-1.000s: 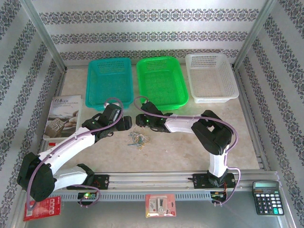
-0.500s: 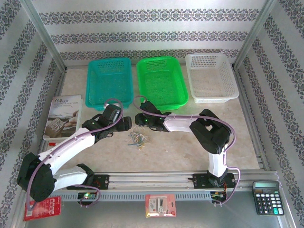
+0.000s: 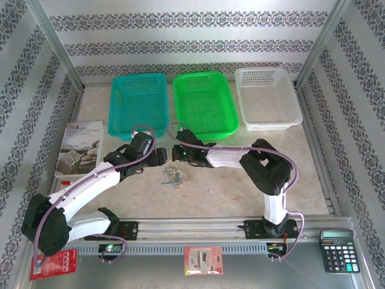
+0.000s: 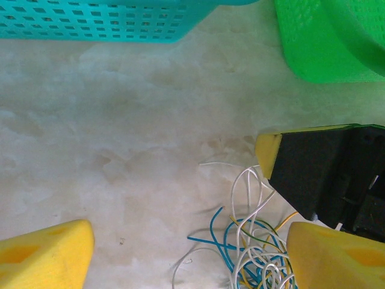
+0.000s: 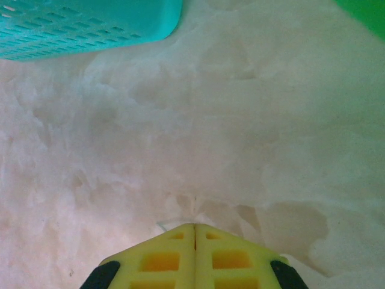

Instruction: Untangle the cables

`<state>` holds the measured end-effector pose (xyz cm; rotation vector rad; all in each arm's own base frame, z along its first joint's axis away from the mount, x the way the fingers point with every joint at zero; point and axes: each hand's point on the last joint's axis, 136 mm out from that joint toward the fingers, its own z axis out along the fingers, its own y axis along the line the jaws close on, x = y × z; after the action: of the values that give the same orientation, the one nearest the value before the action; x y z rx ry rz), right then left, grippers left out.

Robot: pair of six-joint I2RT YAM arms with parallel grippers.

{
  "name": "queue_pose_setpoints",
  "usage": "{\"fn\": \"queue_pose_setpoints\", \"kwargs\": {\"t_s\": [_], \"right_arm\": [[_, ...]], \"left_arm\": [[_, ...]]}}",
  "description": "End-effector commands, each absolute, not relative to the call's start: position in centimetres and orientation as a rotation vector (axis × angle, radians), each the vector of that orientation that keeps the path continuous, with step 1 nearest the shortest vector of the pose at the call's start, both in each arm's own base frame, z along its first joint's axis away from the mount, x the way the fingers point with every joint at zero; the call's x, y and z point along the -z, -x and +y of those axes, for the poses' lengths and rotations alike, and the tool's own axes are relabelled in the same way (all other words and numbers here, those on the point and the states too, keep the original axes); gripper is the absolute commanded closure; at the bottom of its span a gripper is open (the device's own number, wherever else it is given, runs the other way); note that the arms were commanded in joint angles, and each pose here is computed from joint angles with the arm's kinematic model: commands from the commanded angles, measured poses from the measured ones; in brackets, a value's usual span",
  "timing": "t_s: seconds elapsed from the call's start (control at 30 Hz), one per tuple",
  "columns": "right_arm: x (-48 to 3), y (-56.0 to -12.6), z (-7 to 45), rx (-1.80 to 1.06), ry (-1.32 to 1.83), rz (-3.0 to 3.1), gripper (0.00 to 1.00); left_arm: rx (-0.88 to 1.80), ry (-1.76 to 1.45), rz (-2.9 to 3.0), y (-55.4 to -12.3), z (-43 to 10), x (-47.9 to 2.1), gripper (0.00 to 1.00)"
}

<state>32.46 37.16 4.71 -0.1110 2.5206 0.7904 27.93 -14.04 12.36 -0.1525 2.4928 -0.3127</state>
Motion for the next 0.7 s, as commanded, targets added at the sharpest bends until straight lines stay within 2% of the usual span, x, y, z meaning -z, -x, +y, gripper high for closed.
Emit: {"fn": "queue_pose_setpoints", "kwargs": {"t_s": [0.0, 0.37, 0.67], "right_arm": [[-6.5, -32.4, 37.4, -0.790, 0.154, 2.485, 1.00], [-16.2, -33.6, 36.0, -0.830, 0.188, 2.298, 1.00], [-23.5, -32.9, 33.8, -0.893, 0.176, 2.149, 1.00]], "left_arm": [[0.339, 0.187, 2.464, -28.3, -13.9, -13.1, 0.16], [0.367, 0.182, 2.424, -28.6, -14.1, -14.3, 0.15], [0.489, 0.089, 2.332, -29.1, -15.7, -16.1, 0.11]]}}
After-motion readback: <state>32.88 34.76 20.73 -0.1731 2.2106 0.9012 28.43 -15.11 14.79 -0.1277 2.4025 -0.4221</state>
